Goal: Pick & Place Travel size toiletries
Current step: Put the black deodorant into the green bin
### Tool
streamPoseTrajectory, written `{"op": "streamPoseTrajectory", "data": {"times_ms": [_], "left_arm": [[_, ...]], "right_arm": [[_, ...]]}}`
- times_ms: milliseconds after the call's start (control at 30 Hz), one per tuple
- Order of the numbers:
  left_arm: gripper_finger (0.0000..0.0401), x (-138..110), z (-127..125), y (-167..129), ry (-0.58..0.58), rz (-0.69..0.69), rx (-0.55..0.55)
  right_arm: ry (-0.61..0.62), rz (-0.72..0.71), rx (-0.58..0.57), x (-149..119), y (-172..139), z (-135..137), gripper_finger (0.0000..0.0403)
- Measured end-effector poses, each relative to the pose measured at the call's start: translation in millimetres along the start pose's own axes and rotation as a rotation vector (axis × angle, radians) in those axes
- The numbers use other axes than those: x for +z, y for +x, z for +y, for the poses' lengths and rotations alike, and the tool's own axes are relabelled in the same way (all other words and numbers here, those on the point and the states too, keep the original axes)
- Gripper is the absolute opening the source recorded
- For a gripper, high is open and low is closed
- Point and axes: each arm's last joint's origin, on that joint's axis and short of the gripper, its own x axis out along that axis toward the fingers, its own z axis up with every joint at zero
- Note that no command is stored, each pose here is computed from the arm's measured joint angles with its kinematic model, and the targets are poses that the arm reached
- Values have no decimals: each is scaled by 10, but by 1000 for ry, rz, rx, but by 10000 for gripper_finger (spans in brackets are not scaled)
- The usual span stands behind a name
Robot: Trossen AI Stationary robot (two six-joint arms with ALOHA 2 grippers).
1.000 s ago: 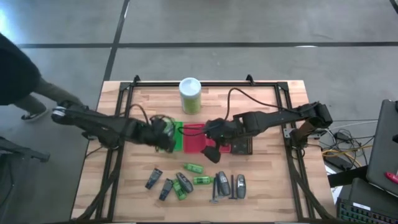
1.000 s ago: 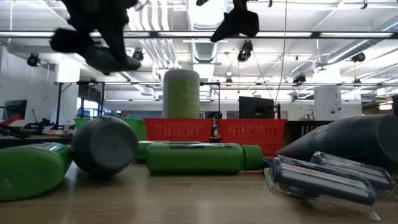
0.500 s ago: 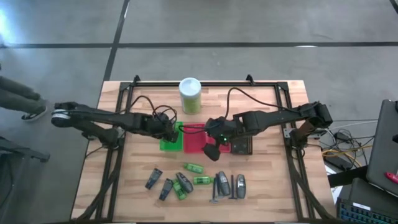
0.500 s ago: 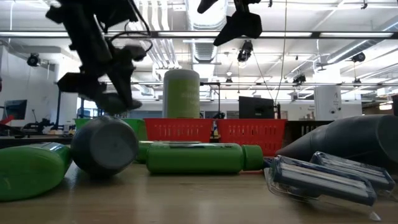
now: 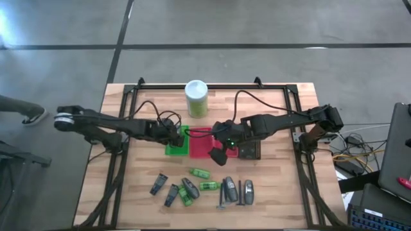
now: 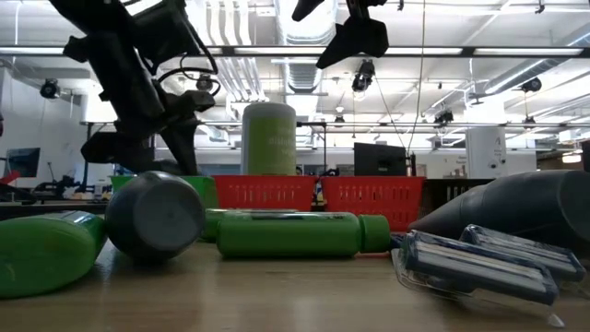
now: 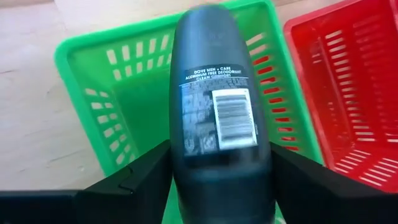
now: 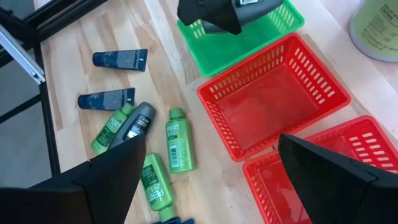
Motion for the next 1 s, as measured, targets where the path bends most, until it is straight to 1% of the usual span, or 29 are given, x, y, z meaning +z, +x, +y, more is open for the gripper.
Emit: {"op": "streamPoseTrajectory", "data": {"times_ms": [167, 400, 567, 767, 867, 1000], "left_arm": [[273, -3, -17, 40, 4, 4, 6], [276, 44, -108, -22, -1, -8, -32], [277, 130, -264, -169, 16, -36, -104], [277, 207, -448, -420, 71, -72, -206], [277, 203, -506, -523, 98, -80, -248], [277, 166, -546, -635, 113, -80, -294]], "right_arm": [[0, 0, 0, 0, 0, 0, 364], [0, -1, -2, 0, 0, -1, 364], [-4, 38, -30, -37, -2, -28, 364], [-21, 161, -159, -177, -102, -137, 364], [7, 204, -191, -241, -192, -154, 364], [43, 221, -191, -327, -261, -79, 364]]}}
